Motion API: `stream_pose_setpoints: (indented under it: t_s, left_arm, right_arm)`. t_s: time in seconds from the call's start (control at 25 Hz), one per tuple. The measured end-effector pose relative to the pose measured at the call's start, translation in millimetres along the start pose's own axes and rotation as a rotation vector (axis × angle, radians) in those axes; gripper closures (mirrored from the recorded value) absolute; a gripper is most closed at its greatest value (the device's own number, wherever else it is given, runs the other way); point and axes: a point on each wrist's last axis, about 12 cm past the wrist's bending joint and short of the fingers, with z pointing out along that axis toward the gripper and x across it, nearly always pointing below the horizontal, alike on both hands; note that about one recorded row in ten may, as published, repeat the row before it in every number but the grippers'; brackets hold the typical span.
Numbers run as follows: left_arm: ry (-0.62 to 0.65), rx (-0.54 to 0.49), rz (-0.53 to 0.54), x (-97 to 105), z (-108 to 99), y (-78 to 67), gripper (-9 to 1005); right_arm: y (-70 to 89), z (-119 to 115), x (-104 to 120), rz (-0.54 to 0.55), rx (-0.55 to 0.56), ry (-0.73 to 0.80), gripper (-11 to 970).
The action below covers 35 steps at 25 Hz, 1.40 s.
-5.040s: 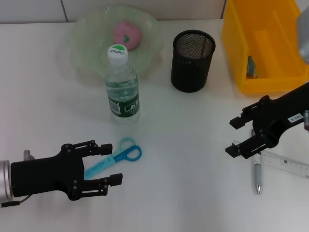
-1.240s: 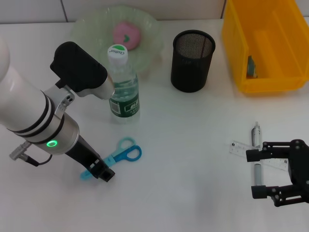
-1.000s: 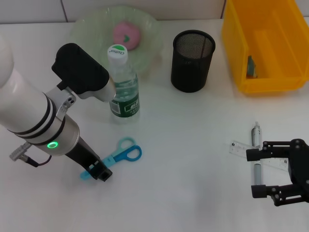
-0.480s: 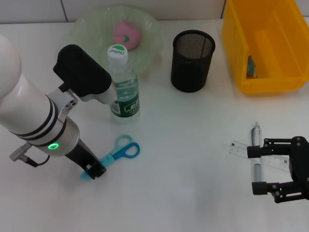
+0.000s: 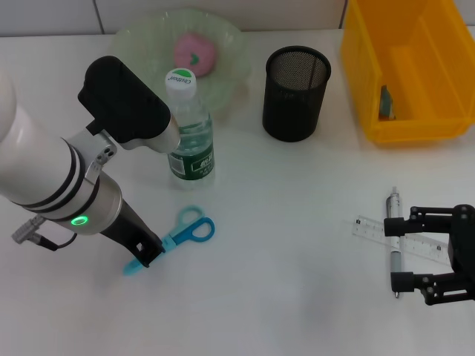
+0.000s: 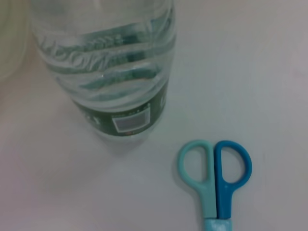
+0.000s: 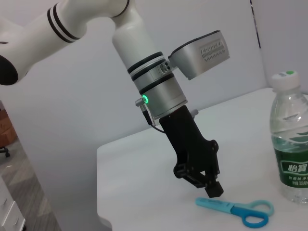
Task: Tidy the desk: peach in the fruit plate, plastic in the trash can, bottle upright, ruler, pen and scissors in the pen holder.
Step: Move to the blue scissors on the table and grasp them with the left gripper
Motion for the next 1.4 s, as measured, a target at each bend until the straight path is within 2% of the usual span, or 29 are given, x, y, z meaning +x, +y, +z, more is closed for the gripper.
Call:
stream_pose_setpoints:
  t_s: [0.32, 0.64, 0.84, 1.08, 1.16, 1.32, 1.4]
  left_arm:
    - [-0.007, 0.0, -0.024, 0, -6, 1.7, 970]
    - [0.008, 0.0, -0.033, 0, -2, 2.3, 853]
    - [0.012, 0.0, -0.028, -1, 0, 1.6, 645]
    - [0.018, 0.002, -0.026, -1, 4, 1.3, 492]
    - [0.027, 0.004, -0.027, 0, 6, 1.8, 326]
    - [0.026, 0.003, -0.026, -1, 7, 2.0, 465]
    - [0.025, 0.002, -0.026, -1, 7, 2.1, 466]
  right_arm:
    - [0.3, -1, 1, -0.003, 0.006, -0.011, 179]
    - [0.0, -1, 1, -0.002, 0.006, -0.012, 179]
    - [-0.6, -1, 1, -0.003, 0.007, -0.011, 179]
    - [-2.6, 0, 0, -0.006, 0.015, -0.006, 179]
    - [-2.8, 0, 0, -0.006, 0.015, -0.006, 179]
    - [-3.6, 1, -1, -0.008, 0.014, -0.005, 179]
    - [-4.3, 2, -1, -0.007, 0.017, -0.003, 179]
